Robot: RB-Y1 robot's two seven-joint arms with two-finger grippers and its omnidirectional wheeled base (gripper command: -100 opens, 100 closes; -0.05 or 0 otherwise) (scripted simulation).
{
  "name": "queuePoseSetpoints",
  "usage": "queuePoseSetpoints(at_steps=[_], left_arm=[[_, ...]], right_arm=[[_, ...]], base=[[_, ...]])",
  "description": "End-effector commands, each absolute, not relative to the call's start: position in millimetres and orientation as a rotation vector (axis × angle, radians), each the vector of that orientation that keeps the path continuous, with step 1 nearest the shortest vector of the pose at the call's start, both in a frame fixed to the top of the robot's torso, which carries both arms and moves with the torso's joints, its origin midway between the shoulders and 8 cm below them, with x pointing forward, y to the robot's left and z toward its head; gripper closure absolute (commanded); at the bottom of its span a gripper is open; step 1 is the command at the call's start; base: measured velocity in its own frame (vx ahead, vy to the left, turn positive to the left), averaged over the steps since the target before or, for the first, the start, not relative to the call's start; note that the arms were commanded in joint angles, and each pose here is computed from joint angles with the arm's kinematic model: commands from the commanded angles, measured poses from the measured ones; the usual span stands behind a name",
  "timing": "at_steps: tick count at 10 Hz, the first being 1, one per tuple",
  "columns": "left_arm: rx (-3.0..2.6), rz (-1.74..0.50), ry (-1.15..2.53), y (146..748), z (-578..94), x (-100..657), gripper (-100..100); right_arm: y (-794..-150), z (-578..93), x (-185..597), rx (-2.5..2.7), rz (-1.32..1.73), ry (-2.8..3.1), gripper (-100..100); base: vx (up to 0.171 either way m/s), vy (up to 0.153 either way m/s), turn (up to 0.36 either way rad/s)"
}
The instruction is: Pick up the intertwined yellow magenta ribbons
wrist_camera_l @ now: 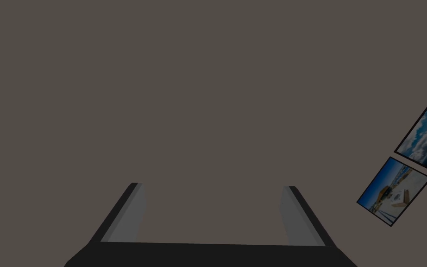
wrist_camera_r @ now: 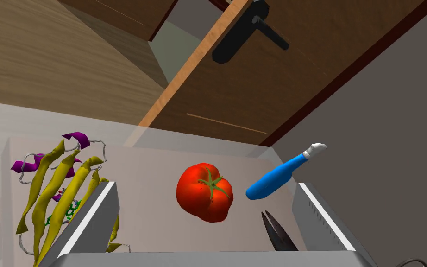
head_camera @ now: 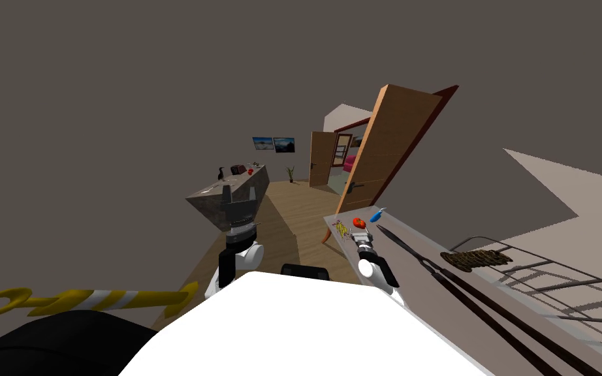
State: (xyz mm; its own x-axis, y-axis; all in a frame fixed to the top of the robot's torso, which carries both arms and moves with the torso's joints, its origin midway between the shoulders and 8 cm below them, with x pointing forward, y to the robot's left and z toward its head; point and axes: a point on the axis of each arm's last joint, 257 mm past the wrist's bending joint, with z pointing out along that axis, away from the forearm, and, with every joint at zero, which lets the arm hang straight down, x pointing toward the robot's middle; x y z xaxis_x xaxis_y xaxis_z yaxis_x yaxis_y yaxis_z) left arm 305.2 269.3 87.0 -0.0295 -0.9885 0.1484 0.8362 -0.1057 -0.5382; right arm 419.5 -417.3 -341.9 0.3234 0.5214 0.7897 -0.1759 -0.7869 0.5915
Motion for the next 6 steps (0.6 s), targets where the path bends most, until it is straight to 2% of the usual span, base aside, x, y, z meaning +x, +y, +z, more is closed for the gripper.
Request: queuePoseSetpoints(at_steps=[1,6], left_arm=[[-0.564,-1.592,0.348,269,87,305,0],[-0.564,-1.592,0.348,269,87,305,0]], right_arm=[[-422,-366,415,2.09,1.494,0.233,-100],[-426,-413,401,2.272,1.466,0.047,-100]], base=[[0.014,0.005,-0.021],[0.014,0.004,-0.009]])
